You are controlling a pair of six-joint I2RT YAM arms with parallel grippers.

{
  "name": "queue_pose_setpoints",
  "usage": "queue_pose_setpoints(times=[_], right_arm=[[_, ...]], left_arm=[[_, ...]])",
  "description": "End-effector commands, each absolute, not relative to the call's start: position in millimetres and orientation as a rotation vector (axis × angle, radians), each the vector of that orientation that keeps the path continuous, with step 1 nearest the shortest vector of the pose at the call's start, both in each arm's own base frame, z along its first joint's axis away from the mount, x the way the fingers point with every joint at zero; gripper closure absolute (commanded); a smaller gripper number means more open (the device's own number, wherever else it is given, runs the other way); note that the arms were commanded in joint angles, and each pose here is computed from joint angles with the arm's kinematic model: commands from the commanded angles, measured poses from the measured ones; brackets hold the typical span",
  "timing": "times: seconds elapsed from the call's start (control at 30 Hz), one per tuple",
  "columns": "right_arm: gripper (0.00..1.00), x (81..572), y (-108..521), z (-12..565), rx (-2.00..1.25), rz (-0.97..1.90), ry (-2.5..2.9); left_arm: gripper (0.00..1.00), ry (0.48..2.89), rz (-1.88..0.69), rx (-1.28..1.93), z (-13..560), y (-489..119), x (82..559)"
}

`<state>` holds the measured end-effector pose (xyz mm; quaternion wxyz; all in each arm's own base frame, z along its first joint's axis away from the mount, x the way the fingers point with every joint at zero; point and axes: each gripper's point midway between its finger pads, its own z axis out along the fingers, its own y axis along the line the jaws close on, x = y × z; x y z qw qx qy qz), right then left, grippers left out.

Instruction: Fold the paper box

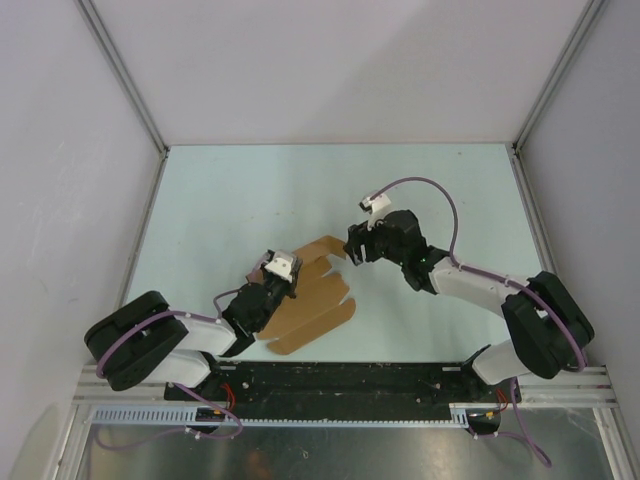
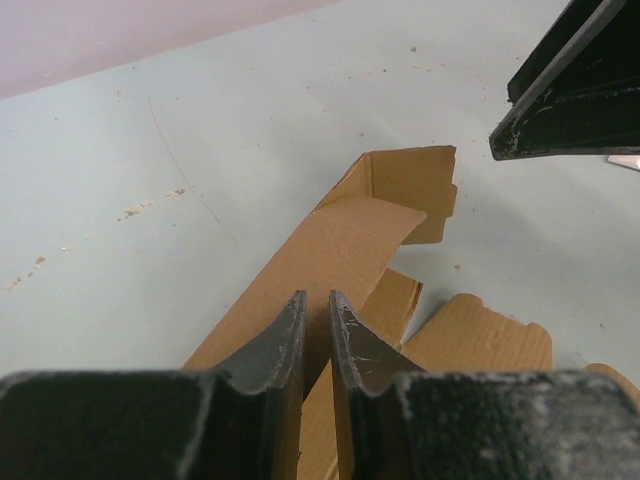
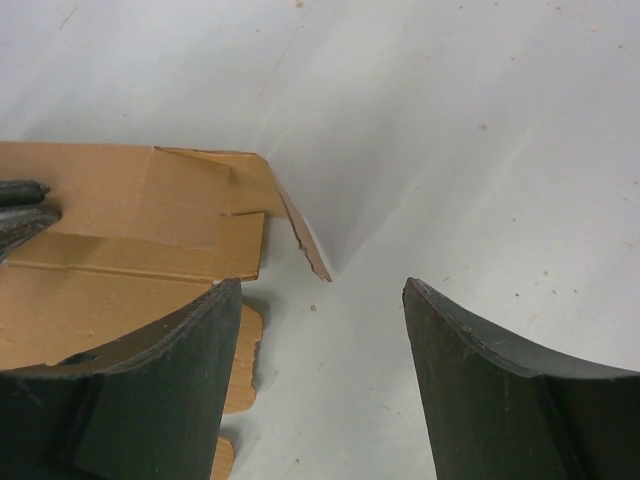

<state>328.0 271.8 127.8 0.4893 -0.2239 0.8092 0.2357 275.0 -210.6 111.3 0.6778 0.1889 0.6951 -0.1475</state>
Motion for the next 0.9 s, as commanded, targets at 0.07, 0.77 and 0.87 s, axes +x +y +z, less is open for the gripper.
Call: queue_pose_setpoints(times=[0.07,0.77,0.87], right_arm=[[0.29,333.8,285.4,129.7,-0.676,0.590,1.890],[0.45,359.1,325.1,112.2,-0.808,0.617,1.873],[0.55,360.0,326.1,106.0,-0.808,0.617,1.891]], left_arm=[[0.81,1.534,-0.329,0.427,120.3,-211.0,275.0],[0.81,1.543,-0.317,0.418,119.4,-210.0,276.9],[0.81,1.542,-0.310,0.414,119.9,-208.5,277.1]])
